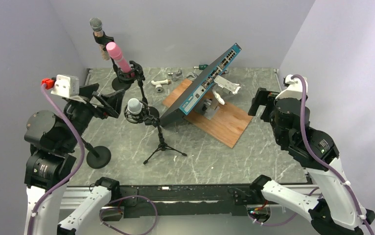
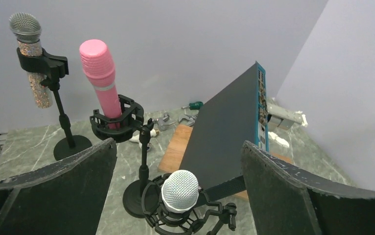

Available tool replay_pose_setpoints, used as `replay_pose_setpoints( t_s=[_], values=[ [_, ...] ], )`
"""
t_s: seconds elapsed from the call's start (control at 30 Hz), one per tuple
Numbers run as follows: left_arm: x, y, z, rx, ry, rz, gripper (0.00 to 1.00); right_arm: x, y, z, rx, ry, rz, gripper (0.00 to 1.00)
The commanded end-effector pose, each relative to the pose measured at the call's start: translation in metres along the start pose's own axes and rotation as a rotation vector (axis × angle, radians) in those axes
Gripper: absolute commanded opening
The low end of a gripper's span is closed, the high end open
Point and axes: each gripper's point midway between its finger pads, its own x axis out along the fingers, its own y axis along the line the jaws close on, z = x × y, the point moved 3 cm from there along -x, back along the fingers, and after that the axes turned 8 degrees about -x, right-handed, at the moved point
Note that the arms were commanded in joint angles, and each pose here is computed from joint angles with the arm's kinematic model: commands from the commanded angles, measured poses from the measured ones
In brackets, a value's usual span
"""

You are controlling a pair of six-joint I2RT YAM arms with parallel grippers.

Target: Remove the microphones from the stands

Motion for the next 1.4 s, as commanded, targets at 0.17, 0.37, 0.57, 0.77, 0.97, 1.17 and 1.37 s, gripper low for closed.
replay_pose_setpoints(
  t_s=[0.17, 0.37, 0.57, 0.77, 0.97, 1.17, 1.37],
  values=[
    [0.010, -0.010, -0.017, 0.061, 0.095, -0.104, 0.95, -0.010, 0.057, 0.002, 0.181, -0.081, 0.373, 1.00],
    [0.011, -0.009, -0.029, 0.043, 0.116, -0.116, 0.99, -0.006, 0.099, -0.012, 0.151, 0.022, 0.553, 1.00],
    [0.008, -0.017, -0.048, 0.031, 0.190, -0.197, 0.99, -0.022, 0.185, -0.028, 0.206, 0.085, 0.945, 1.00],
    [0.014, -0.015, -0.068, -0.002, 0.249, -0.206, 0.99, -0.048, 0.259, -0.046, 0.038, 0.105, 1.006, 1.00],
    [0.026, -0.001, -0.084, -0.025, 0.331, -0.122, 0.99, -0.064, 0.292, -0.060, -0.043, 0.119, 0.967, 1.00],
    [0.029, 0.010, -0.102, -0.012, 0.415, -0.024, 0.99, -0.074, 0.296, -0.063, 0.020, 0.093, 1.008, 1.00],
    [0.030, 0.016, -0.112, 0.050, 0.434, 0.086, 0.99, -0.066, 0.280, -0.064, 0.013, 0.085, 0.932, 1.00]
  ],
)
